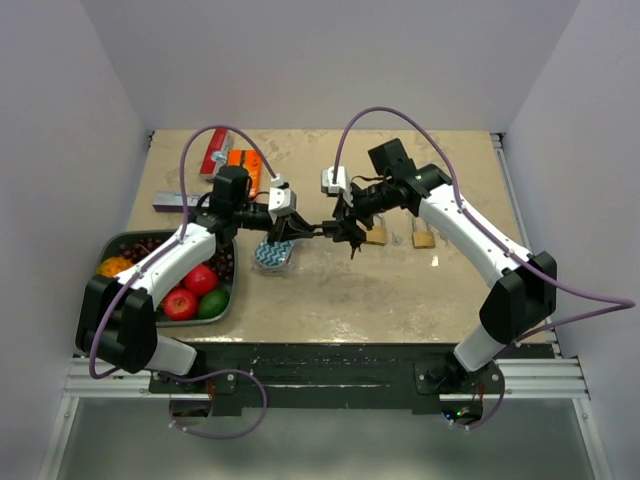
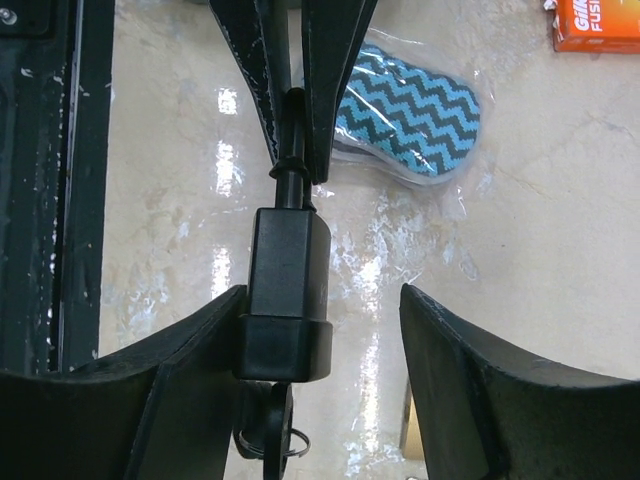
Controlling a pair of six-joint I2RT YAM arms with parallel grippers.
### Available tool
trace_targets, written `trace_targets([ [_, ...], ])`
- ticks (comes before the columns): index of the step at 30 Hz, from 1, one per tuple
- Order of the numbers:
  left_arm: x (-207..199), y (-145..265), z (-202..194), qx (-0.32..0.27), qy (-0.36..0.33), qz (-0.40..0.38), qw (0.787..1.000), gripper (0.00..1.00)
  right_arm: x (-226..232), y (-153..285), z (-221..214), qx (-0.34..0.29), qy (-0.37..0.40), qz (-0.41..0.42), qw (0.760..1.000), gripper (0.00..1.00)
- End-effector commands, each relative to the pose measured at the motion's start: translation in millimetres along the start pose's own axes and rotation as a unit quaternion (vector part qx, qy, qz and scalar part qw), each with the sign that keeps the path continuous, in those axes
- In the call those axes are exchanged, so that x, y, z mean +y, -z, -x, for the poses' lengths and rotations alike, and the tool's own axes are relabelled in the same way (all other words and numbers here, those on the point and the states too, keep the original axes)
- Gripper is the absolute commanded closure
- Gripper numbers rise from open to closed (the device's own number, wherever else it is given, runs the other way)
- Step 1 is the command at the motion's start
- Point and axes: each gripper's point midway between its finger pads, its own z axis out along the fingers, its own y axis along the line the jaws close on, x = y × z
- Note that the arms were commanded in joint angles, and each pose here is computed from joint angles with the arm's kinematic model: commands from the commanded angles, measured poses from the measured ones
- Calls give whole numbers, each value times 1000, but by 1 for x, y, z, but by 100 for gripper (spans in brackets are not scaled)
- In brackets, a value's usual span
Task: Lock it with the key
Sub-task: Lock the lock.
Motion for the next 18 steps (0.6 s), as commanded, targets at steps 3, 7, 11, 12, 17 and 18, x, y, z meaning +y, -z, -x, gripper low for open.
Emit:
trace_targets([
  [3,0,5,64,-63,-83,-13,994,100,2,-2,-7,15,30,1,999,36],
  [7,0,5,64,-64,-80,-13,995,100,2,-3,-9,15,33,0,999,54],
  [11,2,3,64,-66,-72,-14,995,100,-1,-5,-1,2,43,-4,999,78],
  [12,1,3,65,-68,-64,-15,995,100,-1,-7,0,0,44,-3,999,83],
  [17,0,-2,73,-87,-52,-16,995,100,2,-12,11,-17,44,1,999,100],
  [18,-3,-4,75,-90,-50,-20,994,100,4,-13,13,-21,45,4,999,100],
])
